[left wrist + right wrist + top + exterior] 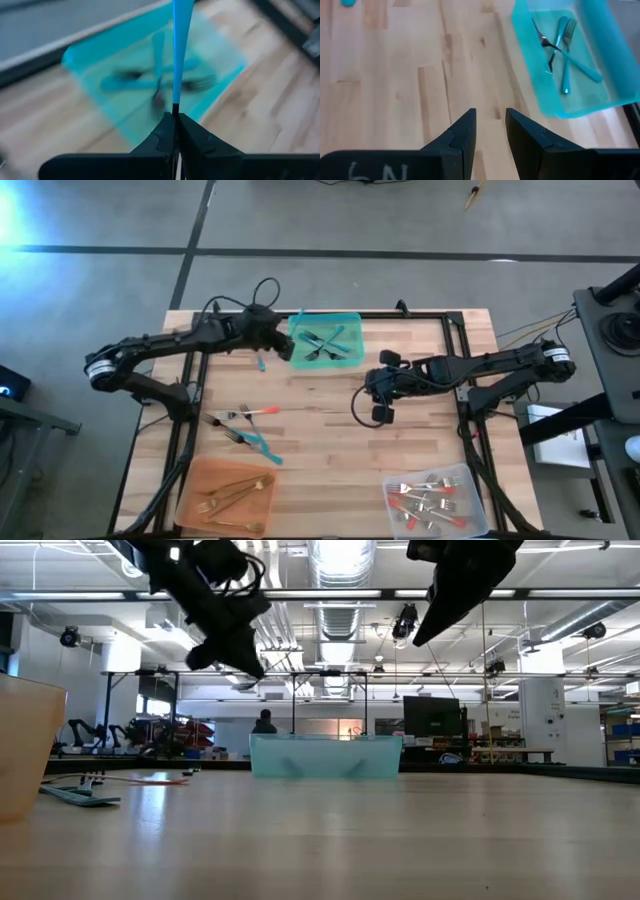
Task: Sort silverware by color (type)
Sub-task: Put the blue fork into the blue bin
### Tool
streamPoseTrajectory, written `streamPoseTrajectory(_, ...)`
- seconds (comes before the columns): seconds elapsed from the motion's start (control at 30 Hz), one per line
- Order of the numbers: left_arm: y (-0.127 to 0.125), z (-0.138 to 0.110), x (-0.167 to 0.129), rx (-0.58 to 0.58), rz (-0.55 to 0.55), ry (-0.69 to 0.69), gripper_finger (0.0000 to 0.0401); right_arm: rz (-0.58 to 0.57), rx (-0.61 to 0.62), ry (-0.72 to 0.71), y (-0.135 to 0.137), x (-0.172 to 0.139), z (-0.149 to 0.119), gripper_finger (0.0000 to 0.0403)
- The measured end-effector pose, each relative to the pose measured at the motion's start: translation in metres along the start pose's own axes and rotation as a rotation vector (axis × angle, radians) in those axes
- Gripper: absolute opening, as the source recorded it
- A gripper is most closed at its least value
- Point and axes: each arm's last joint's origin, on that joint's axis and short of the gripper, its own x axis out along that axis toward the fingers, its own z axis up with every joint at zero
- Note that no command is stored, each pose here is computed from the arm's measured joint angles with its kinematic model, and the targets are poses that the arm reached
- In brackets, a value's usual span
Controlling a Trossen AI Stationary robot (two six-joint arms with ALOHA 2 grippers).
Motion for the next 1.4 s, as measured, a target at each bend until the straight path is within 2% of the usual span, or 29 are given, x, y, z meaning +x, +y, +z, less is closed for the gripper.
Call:
streamPoseTrajectory(0.17, -0.010, 0.010, 0.013, 0.070, -0.081, -0.122, 0.0000, -0.019, 0.008, -0.001, -0.001, 0.000, 0.000, 0.0096)
streamPoseTrajectory(0.27, -0.013, 0.012, 0.027, 0.088, -0.132, -0.132, 0.0000, -0.020, 0.026, -0.002, -0.001, 0.000, 0.000, 0.0096)
streamPoseTrajectory(0.7, -0.017, 0.006, 0.105, 0.164, -0.085, 0.033, 0.0000, -0.020, 0.027, 0.000, -0.001, 0.000, 0.000, 0.0096)
streamPoseTrajectory(0.8, -0.018, 0.005, 0.117, 0.197, -0.075, 0.120, 0.0000, -0.020, 0.027, 0.000, -0.001, 0.000, 0.000, 0.0096)
streamPoseTrajectory(1.0, -0.022, 0.012, 0.121, 0.270, -0.009, 0.253, 0.0000, -0.020, 0.027, 0.001, -0.001, 0.000, 0.000, 0.0096)
streamPoseTrajectory(1.27, -0.020, 0.014, 0.121, 0.302, 0.068, 0.261, 0.0000, -0.020, 0.042, 0.000, -0.001, 0.000, 0.000, 0.0096)
streamPoseTrajectory(1.4, -0.019, 0.013, 0.120, 0.302, 0.087, 0.261, 0.0017, -0.020, 0.041, 0.000, -0.001, 0.000, 0.000, 0.0096)
